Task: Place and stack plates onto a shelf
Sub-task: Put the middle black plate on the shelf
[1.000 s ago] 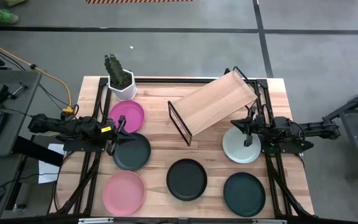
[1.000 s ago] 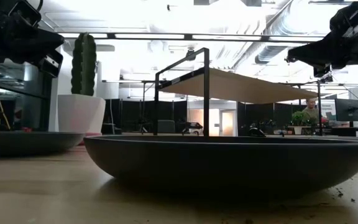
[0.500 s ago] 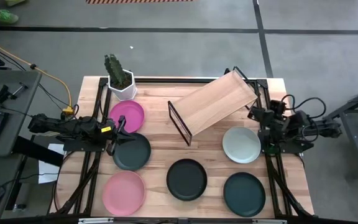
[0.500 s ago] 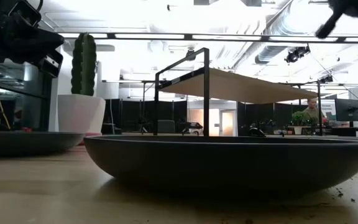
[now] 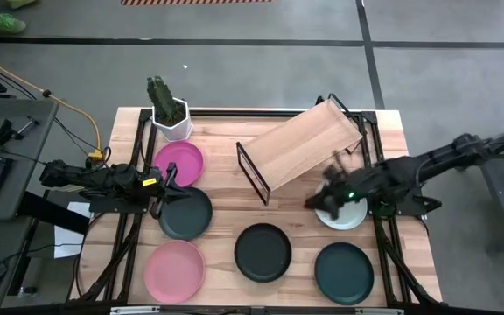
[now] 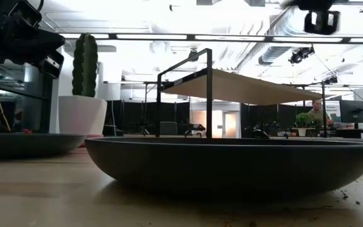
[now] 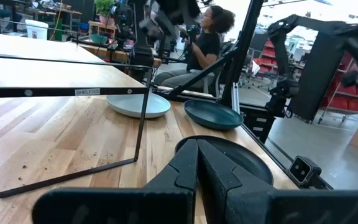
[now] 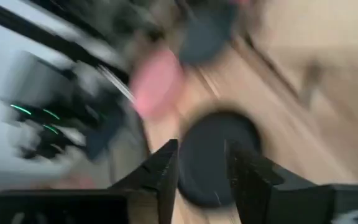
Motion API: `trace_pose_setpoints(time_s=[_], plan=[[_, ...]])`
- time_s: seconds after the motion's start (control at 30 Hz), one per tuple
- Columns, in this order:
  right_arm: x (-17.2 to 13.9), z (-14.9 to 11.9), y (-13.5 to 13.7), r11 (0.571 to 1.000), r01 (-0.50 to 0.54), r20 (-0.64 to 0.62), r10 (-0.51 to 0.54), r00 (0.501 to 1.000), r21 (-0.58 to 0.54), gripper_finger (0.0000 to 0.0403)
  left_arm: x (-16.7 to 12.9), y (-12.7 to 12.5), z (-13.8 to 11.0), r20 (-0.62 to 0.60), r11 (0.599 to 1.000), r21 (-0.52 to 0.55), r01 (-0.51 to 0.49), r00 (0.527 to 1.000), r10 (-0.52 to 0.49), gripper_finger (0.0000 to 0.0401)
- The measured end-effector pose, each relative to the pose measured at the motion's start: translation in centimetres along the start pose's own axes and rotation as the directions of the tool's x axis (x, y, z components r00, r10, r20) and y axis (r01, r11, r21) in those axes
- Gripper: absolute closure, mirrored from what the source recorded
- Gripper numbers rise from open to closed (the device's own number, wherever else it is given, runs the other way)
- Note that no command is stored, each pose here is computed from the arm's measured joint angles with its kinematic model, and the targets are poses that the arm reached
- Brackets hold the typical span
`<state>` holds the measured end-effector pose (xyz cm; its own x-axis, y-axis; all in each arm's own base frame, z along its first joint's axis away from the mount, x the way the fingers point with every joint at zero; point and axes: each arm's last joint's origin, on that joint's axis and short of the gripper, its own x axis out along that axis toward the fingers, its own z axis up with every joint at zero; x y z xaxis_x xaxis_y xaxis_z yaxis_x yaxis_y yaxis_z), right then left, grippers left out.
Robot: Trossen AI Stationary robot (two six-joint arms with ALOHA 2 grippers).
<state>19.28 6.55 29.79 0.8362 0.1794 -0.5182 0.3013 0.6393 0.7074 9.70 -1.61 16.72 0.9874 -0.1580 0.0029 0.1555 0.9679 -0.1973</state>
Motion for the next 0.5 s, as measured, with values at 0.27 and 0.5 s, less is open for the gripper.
trace_pose_setpoints(time_s=[0.27,0.5], plan=[[6.9,-3.2,0.2,0.903,0.369,-0.259,-0.31,0.915,0.221,0.0267,0.0,0.0,0.0,0.0,1.0,0.0,0.0,1.0,0.0,0.0401],[12.1,-5.1,-2.3,0.786,0.558,-0.367,-0.454,0.812,0.265,0.0267,0.0,0.0,0.0,0.0,1.0,0.0,0.0,1.0,0.0,0.0401]])
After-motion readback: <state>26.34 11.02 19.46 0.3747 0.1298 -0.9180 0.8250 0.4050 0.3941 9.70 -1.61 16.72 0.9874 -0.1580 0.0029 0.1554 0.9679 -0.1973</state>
